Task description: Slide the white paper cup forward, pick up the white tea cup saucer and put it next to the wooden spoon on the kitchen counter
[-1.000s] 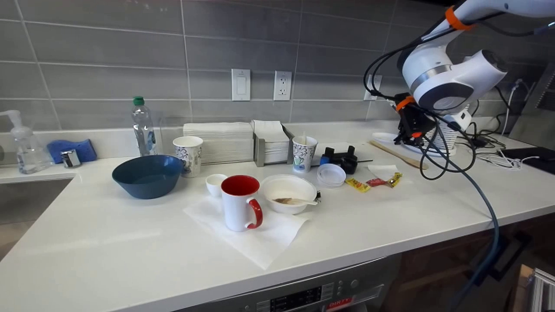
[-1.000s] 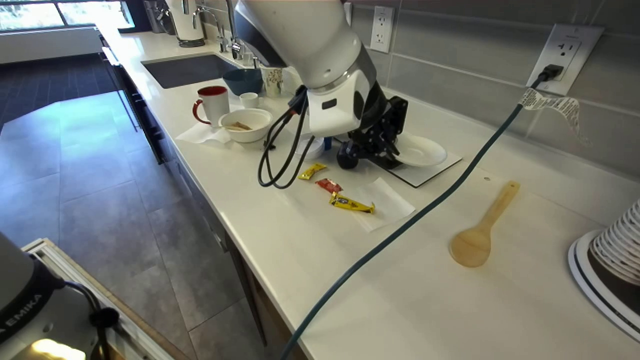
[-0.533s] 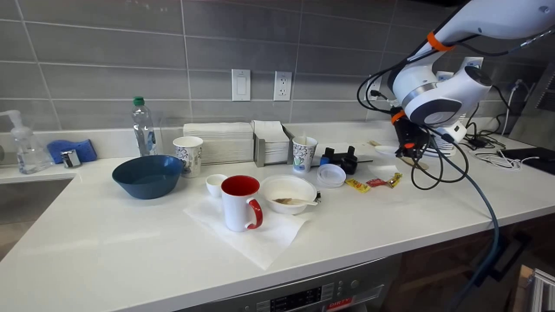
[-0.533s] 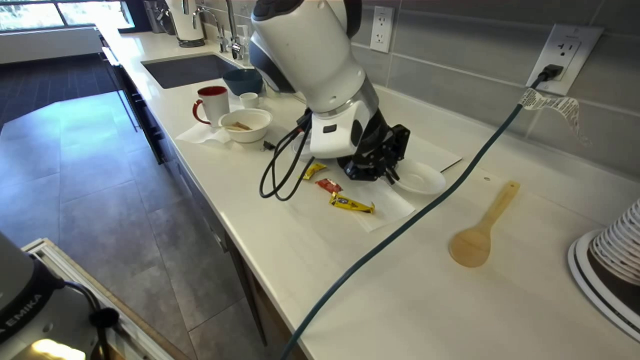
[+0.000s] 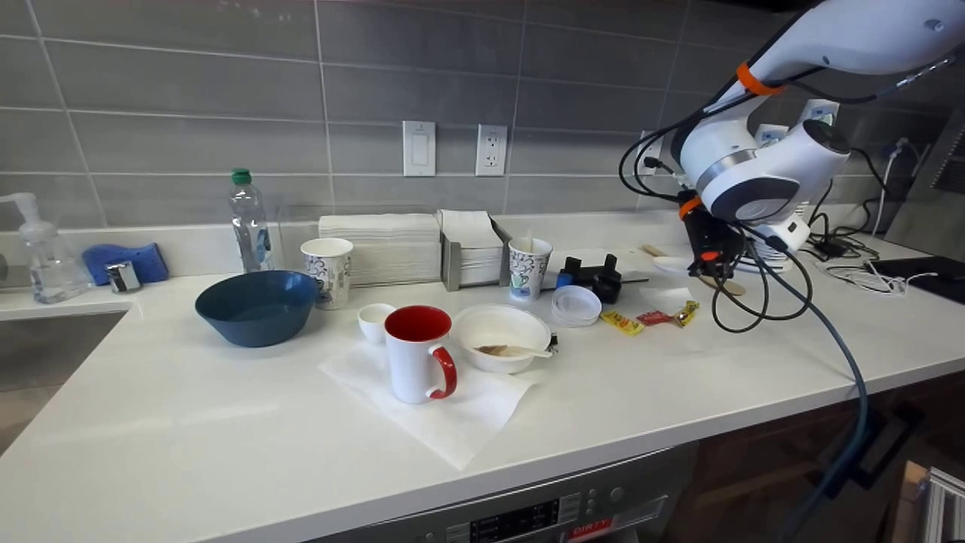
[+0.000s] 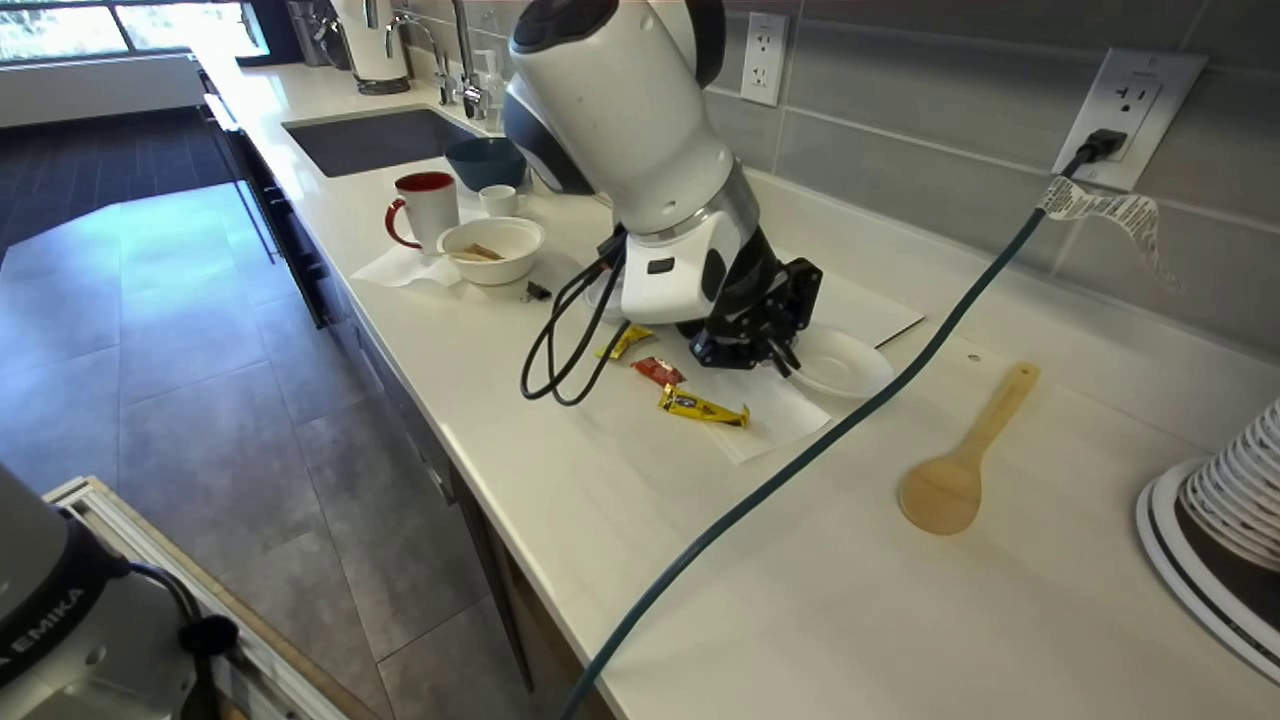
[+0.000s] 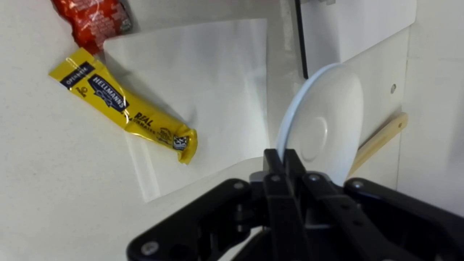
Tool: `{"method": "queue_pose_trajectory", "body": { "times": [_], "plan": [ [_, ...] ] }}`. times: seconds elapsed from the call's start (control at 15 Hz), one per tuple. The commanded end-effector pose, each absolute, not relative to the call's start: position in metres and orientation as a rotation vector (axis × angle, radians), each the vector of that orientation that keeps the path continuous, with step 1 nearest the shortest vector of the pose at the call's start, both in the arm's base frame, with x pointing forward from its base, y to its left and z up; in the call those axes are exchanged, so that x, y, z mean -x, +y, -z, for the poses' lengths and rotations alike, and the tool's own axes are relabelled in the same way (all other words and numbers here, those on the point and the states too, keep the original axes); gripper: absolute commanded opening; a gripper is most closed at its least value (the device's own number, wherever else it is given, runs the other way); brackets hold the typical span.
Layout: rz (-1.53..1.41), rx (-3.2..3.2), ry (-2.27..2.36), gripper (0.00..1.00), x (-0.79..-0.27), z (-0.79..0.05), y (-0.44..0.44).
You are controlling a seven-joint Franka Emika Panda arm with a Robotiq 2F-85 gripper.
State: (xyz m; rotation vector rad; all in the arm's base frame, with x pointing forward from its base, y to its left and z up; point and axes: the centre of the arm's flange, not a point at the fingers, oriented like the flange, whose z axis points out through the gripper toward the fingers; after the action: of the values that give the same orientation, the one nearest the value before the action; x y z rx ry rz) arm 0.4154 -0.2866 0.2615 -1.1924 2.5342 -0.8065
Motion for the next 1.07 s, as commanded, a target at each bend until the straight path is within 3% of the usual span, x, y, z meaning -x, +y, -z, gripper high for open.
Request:
{"method": "queue_pose_trajectory", "body": {
  "times": [0.0,1.0],
  "plan": [
    [0.846,1.155,2.559,0.02,-0.417,-0.252,-0.288],
    [0.869,1.126,2.597,0.02,-0.429,-0.225,-0.286]
  ]
}}
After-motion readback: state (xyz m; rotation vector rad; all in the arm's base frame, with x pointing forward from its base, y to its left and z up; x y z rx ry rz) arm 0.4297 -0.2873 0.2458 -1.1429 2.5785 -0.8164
